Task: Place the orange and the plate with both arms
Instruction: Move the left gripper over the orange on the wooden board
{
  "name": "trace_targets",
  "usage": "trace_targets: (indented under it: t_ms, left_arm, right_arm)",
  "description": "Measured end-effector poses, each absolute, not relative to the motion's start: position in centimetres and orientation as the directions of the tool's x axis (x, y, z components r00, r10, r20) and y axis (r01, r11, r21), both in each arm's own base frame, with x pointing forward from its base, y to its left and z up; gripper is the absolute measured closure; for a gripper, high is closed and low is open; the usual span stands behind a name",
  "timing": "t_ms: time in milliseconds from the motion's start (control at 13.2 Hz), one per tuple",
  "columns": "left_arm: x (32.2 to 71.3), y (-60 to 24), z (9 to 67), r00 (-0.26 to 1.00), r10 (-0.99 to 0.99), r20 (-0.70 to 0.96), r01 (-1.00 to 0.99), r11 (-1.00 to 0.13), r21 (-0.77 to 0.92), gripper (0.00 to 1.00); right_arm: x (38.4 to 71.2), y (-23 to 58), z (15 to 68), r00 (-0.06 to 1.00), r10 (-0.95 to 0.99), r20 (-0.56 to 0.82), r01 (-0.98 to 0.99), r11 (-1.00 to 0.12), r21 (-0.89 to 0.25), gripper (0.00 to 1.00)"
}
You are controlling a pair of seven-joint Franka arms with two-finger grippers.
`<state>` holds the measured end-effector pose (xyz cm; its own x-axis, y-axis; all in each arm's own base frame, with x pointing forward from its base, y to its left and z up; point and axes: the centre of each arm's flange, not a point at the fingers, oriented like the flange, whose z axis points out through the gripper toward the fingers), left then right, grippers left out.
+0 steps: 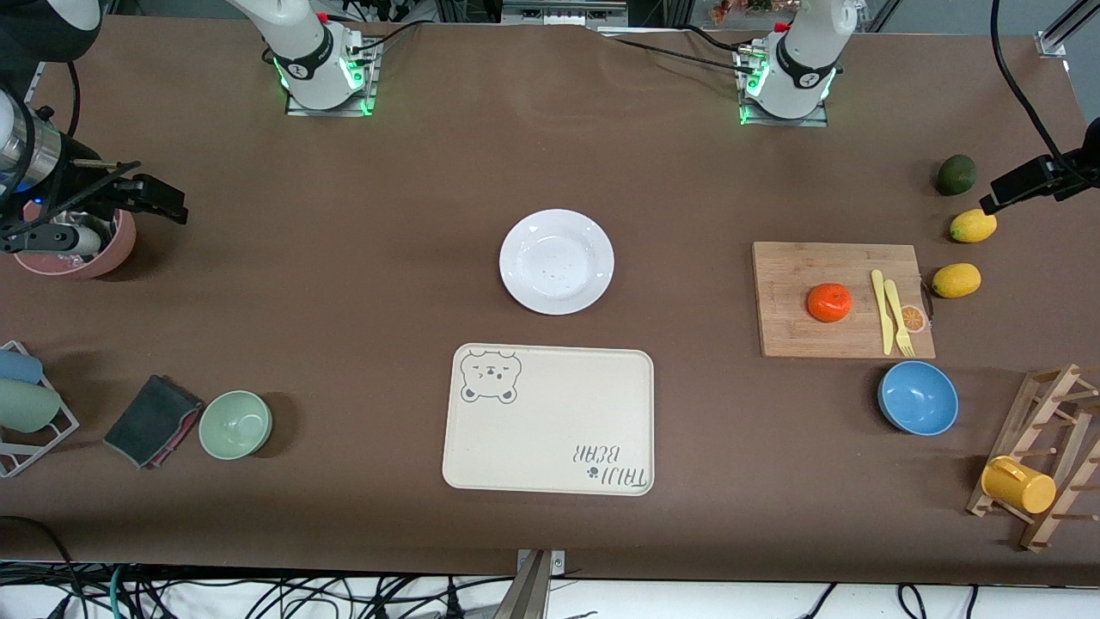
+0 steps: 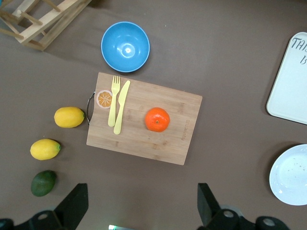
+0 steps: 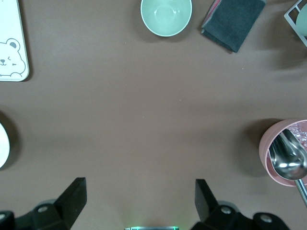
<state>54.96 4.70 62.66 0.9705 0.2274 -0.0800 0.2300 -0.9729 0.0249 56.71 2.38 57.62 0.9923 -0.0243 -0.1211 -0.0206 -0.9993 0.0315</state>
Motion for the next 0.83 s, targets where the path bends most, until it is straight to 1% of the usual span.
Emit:
trace_targets:
  t_ms: [455,833]
  left_arm:
    - [55.3,4.6,64.2,0.974,0.226,-0.028,0.227,-0.973,0.032,0.0]
    - [56.9,4.1,61.2,0.974,0.212,-0.081,0.215,-0.976,0.028,0.0]
  right_arm:
    - [56.7,2.5,57.6,0.992,-0.023,-0.122,-0.021,-1.0,0.023,0.0]
    - [56.7,2.5,57.6,0.992,-0.023,-0.122,-0.021,-1.0,0.021,0.0]
